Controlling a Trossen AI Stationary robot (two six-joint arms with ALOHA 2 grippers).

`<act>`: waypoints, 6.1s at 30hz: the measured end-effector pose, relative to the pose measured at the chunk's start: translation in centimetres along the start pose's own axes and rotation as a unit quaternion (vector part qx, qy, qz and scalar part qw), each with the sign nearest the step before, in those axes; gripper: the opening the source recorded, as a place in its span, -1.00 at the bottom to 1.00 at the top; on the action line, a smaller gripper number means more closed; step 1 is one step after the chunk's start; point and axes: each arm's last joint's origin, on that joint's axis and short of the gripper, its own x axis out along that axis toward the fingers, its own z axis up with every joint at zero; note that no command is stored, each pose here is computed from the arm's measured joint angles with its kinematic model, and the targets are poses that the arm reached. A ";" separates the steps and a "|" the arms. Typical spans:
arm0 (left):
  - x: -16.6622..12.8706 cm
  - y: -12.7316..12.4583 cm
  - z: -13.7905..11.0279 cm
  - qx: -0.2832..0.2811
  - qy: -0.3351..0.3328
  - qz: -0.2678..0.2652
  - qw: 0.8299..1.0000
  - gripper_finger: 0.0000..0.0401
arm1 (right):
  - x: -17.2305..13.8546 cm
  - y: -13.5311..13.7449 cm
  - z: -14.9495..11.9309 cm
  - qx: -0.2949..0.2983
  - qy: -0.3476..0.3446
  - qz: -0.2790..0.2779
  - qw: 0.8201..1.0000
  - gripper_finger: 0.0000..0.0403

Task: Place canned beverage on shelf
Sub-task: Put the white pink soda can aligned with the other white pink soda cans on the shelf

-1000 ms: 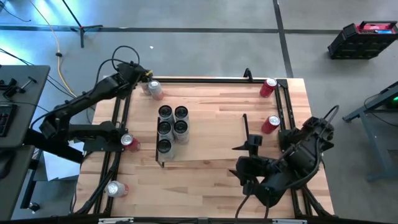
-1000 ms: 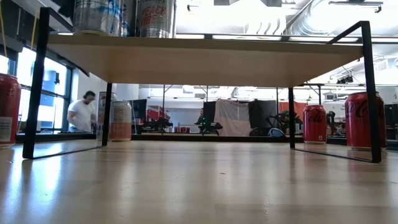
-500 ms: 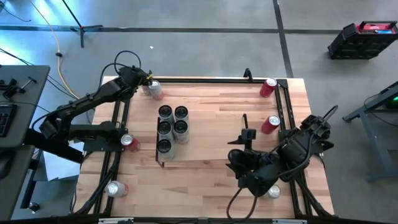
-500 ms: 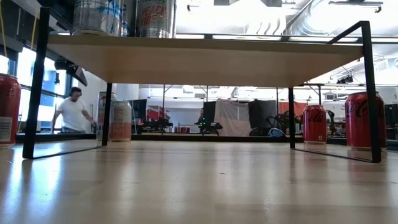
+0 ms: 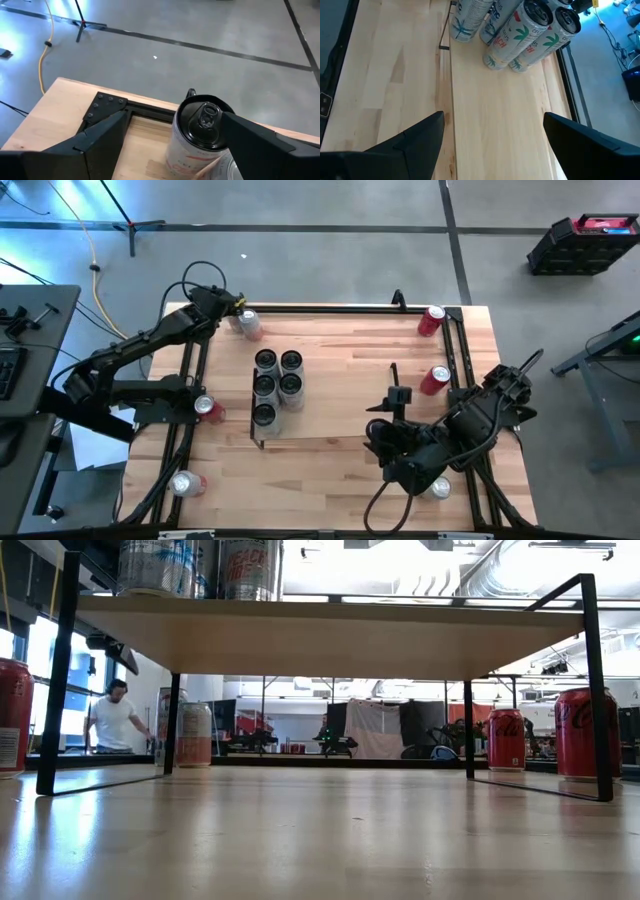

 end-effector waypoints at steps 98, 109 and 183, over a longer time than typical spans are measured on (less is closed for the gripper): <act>2.6 -3.0 0.1 0.063 0.015 -0.043 0.997 0.58 | -0.6 -4.6 1.1 0.032 -0.045 -0.021 0.998 0.60; 2.6 -3.0 0.1 0.066 0.018 -0.042 0.997 0.58 | -0.8 -4.3 2.0 0.062 -0.086 -0.014 0.994 0.60; 4.9 -1.3 -1.6 0.148 0.048 -0.086 0.984 0.19 | 0.2 -5.5 4.0 0.216 -0.122 0.077 0.966 0.60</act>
